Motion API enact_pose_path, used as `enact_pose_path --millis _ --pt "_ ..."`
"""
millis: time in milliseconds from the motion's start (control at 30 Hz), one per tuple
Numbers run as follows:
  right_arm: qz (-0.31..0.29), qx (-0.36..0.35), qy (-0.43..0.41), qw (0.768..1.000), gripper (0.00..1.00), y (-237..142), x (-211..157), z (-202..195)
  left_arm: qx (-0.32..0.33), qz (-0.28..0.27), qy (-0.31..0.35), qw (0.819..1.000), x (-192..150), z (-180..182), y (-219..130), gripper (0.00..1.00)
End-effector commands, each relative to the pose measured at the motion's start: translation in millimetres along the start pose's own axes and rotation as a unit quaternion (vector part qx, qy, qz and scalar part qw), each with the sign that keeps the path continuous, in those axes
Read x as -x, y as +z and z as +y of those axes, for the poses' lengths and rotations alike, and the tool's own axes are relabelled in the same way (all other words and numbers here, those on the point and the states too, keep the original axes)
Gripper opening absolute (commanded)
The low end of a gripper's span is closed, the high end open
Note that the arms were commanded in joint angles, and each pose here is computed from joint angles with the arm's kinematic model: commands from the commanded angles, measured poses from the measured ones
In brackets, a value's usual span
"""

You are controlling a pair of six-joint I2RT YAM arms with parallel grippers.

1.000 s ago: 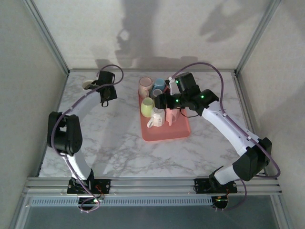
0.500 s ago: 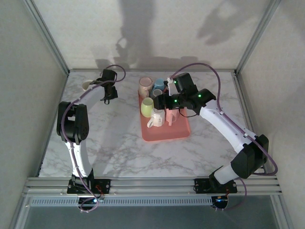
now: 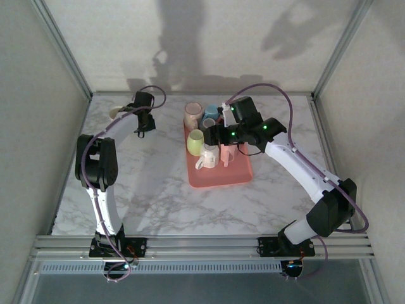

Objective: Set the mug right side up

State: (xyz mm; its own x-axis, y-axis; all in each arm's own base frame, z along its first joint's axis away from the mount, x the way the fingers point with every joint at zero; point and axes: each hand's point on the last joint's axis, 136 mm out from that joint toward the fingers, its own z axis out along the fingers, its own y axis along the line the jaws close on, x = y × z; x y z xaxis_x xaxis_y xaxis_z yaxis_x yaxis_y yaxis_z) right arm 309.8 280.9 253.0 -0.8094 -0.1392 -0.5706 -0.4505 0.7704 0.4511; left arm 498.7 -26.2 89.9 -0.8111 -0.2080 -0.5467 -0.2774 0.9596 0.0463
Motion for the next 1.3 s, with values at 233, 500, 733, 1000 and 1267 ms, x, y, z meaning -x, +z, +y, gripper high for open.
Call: enact_pose_path --millis 233,500,733,1000,1267 --pt "-0.018 -0.054 0.014 0.998 0.7 -19.8 -1.8 -19.0 -0.013 -0.061 -0.025 0.998 25.0 12.2 -51.8 0.46" --pt "-0.016 -0.15 0.053 0.987 0.68 -37.1 -24.4 -59.1 -0.121 -0.085 -0.052 0.988 1.6 4.1 -113.5 0.49" --pt "-0.013 -0.198 0.094 0.976 0.69 -46.3 -41.1 -81.7 -0.251 -0.108 -0.054 0.961 -33.3 -12.5 -164.9 0.49" --pt "0.035 -0.195 0.14 0.97 0.69 -13.1 -60.6 -91.8 -0.397 -0.115 -0.059 0.909 -75.6 -37.3 -199.3 0.5" --pt "0.073 -0.219 0.127 0.965 0.54 16.9 -75.8 -110.4 -0.446 -0.103 -0.061 0.887 -108.7 -42.7 -201.5 0.49"
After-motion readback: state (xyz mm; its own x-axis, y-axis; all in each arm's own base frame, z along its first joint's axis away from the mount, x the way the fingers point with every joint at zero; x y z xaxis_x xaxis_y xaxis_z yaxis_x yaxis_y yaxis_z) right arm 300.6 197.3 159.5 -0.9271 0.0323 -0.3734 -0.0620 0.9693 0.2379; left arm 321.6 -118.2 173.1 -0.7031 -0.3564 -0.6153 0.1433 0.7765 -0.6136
